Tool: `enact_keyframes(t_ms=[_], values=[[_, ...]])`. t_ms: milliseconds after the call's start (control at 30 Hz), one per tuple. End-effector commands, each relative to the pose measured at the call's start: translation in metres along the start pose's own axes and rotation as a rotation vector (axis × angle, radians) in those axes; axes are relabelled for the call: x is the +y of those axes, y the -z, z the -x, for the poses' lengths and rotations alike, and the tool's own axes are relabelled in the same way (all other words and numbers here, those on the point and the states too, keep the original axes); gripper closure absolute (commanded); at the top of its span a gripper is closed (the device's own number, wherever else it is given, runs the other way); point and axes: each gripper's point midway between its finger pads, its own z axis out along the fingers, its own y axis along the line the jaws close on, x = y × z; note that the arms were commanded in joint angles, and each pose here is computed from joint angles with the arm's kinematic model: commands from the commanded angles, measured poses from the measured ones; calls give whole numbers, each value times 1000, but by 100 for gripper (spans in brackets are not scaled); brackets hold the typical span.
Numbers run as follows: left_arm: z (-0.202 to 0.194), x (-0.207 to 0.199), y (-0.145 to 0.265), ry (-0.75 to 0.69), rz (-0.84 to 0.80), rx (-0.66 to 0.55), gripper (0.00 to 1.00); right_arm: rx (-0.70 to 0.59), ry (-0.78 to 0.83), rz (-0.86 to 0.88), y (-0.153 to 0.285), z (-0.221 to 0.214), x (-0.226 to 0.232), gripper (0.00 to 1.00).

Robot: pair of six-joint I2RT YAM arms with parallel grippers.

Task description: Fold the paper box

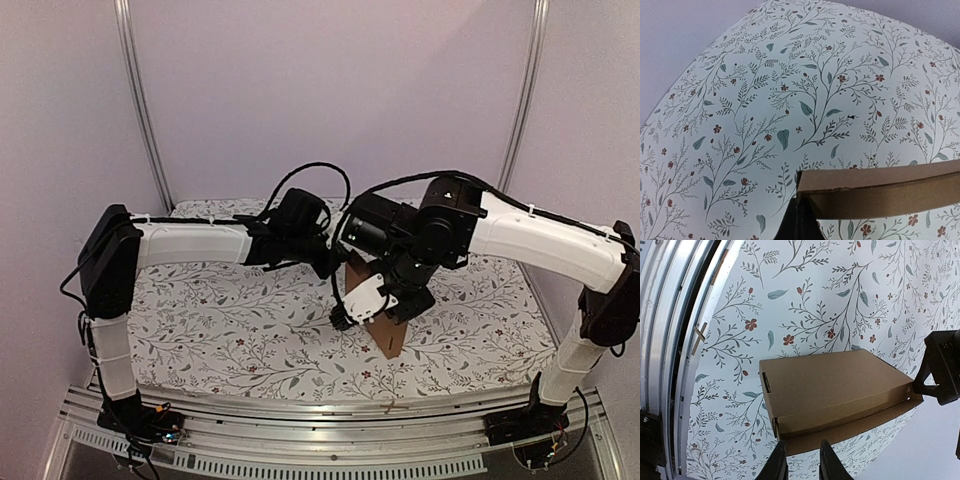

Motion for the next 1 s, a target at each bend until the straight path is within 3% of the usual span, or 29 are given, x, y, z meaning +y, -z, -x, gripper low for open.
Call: enact_keyframes(t_ms=[0, 233, 400, 967], values=[[-43, -12, -5, 3, -21, 141, 100, 98, -14, 278, 29, -50, 63, 77], [-42, -13, -4, 8, -21, 135, 100, -138, -373, 179, 32, -53, 2, 68], [-42, -13, -5, 6, -20, 134, 100, -192, -632, 109, 16, -68, -34, 66], [-41, -12, -4, 1, -12, 133, 100, -287, -909, 311, -32, -57, -46, 70]])
